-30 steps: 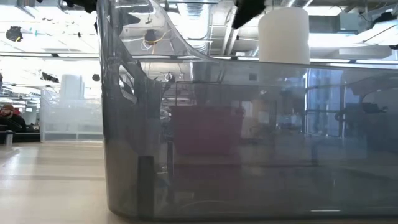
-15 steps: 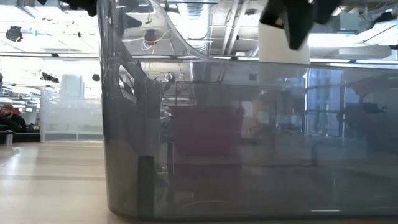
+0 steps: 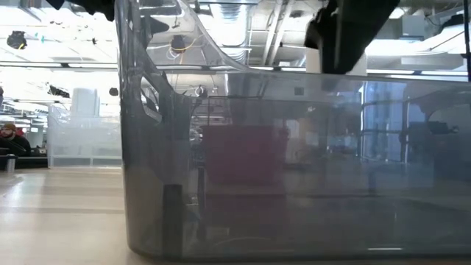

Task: Stack baskets by color
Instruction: Stack the bottom right black bin on the top black bin

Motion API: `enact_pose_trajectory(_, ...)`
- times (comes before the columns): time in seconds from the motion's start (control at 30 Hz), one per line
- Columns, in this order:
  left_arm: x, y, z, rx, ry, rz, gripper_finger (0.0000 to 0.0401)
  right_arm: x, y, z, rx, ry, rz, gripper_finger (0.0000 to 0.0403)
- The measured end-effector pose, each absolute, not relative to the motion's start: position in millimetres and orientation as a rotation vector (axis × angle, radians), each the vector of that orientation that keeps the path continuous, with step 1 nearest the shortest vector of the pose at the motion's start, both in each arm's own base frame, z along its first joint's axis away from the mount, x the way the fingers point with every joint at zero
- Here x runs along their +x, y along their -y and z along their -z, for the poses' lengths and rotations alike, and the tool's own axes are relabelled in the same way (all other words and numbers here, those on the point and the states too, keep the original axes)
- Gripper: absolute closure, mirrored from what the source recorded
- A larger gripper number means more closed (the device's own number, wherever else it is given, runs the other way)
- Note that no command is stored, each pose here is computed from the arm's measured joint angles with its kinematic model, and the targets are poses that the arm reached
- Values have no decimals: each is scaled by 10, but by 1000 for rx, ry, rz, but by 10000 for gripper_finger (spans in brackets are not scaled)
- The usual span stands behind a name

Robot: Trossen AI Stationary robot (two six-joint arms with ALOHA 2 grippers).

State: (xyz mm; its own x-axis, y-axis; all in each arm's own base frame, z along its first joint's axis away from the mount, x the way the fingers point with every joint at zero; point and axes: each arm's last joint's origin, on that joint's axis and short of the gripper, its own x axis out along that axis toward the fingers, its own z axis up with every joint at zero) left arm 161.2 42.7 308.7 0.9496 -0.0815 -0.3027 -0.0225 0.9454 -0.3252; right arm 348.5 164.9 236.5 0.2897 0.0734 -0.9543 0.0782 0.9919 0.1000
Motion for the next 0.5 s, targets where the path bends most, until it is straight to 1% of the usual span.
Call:
enact_pose_trajectory(0.07, 1613, -425, -3089, -332, -317, 40, 186, 3500, -1625, -2344, 145, -1276, 11, 180)
enact_pose_trajectory(0.17, 1619, -422, -3080, -338, -326, 54, 186, 3503, -1617, -2190, 162, -1312, 44, 180)
enact_pose_trajectory(0.27, 1617, -422, -3086, -337, -322, 54, 186, 3514, -1629, -2079, 177, -1327, 34, 181)
enact_pose_trajectory(0.33, 1618, -423, -3081, -340, -325, 53, 186, 3521, -1633, -2053, 180, -1328, 38, 191)
enact_pose_trajectory(0.4, 1617, -422, -3084, -340, -323, 54, 186, 3542, -1633, -2047, 183, -1311, 43, 218)
enact_pose_trajectory(0.43, 1618, -422, -3082, -342, -325, 53, 186, 3550, -1634, -2051, 184, -1302, 43, 239)
enact_pose_trajectory(0.5, 1617, -422, -3083, -344, -325, 53, 186, 3556, -1611, -2070, 186, -1292, 50, 295)
